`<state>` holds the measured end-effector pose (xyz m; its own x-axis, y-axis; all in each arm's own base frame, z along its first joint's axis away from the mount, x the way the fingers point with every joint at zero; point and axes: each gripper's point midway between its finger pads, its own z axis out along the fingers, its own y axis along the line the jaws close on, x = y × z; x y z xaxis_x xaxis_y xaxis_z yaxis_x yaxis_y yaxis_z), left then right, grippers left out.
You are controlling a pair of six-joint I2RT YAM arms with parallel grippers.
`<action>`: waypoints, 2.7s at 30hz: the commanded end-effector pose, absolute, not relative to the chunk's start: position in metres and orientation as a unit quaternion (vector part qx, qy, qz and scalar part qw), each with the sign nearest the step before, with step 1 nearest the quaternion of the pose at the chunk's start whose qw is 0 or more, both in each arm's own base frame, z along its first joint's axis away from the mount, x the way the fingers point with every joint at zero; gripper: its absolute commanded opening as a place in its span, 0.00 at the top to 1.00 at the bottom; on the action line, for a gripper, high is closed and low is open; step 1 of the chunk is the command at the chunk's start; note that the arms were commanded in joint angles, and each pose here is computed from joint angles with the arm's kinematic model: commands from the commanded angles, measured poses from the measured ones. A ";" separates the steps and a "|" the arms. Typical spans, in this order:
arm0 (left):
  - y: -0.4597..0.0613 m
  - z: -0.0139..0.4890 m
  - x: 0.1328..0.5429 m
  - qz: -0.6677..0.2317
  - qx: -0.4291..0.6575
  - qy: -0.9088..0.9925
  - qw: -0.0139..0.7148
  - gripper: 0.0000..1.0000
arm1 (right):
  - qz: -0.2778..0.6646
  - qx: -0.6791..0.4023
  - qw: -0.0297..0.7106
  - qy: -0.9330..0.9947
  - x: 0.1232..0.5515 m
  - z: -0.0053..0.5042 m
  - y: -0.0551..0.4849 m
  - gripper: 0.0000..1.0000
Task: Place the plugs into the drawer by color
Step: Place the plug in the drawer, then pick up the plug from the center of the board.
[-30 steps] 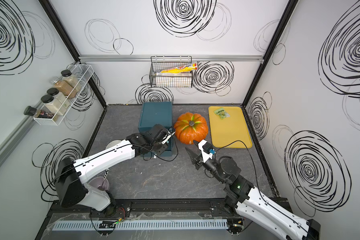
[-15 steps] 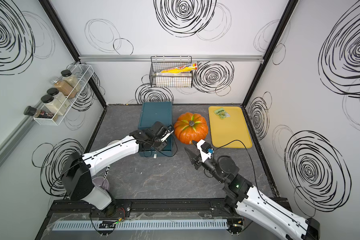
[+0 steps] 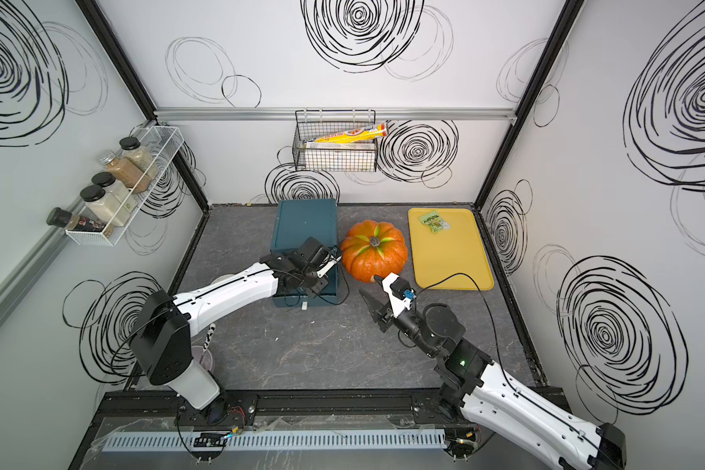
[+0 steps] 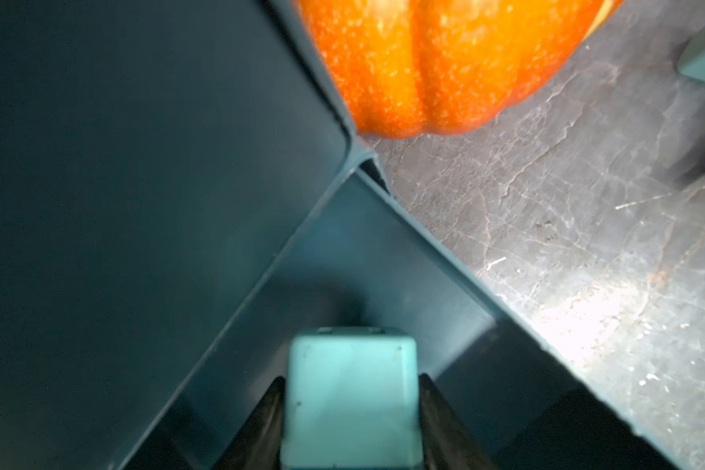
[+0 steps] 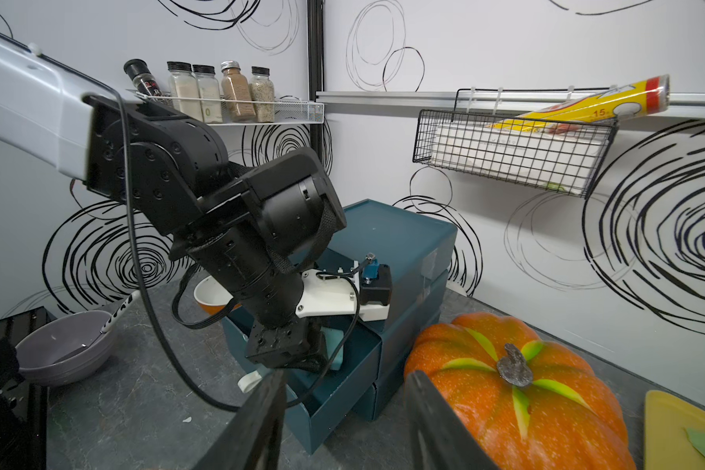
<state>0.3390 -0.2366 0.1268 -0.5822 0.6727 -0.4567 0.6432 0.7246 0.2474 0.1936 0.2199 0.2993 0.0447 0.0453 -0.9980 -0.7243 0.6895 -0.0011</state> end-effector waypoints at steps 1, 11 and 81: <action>-0.231 0.135 0.351 0.044 0.339 0.894 0.290 0.58 | 0.295 -0.261 0.679 0.619 0.193 0.307 0.220 0.48; -0.230 0.151 0.347 0.027 0.327 0.892 0.311 0.43 | 0.292 -0.259 0.679 0.622 0.195 0.305 0.220 0.47; -0.162 0.222 0.234 -0.361 -0.009 0.769 0.527 0.26 | 0.351 -0.208 0.388 0.826 0.257 0.244 0.239 0.97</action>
